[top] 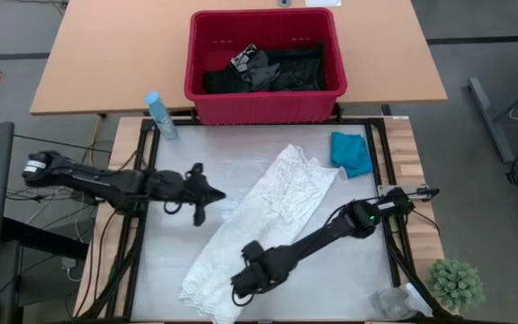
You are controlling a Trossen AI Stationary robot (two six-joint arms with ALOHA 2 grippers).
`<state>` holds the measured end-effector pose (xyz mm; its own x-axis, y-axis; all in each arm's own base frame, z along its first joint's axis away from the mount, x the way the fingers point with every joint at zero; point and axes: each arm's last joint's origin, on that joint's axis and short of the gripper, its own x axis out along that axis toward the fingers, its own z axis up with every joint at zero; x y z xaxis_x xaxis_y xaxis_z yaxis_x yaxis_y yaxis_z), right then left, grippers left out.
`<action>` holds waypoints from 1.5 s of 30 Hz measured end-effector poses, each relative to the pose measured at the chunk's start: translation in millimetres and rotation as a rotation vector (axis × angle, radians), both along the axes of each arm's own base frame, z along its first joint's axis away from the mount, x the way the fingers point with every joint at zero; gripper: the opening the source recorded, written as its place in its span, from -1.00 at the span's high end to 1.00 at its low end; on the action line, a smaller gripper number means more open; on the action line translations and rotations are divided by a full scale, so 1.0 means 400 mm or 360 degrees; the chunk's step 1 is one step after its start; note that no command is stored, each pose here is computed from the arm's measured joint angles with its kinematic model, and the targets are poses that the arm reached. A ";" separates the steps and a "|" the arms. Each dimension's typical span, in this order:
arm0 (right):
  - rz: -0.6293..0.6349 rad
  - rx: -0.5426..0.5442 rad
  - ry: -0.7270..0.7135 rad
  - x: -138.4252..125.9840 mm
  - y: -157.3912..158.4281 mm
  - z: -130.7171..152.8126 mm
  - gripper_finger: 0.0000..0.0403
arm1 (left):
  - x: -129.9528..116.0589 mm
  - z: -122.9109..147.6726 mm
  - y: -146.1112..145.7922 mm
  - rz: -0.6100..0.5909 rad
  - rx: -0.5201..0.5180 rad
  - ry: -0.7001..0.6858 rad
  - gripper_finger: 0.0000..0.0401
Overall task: Fold laundry
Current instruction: Fold the white shirt
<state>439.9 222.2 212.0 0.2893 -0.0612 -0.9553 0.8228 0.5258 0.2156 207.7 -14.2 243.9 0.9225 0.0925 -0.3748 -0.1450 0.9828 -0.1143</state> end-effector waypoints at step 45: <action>-0.0907 0.0033 -0.0330 -0.275 0.171 0.200 0.92 | 0.589 -0.190 0.523 -0.0044 -0.0105 0.0580 1.00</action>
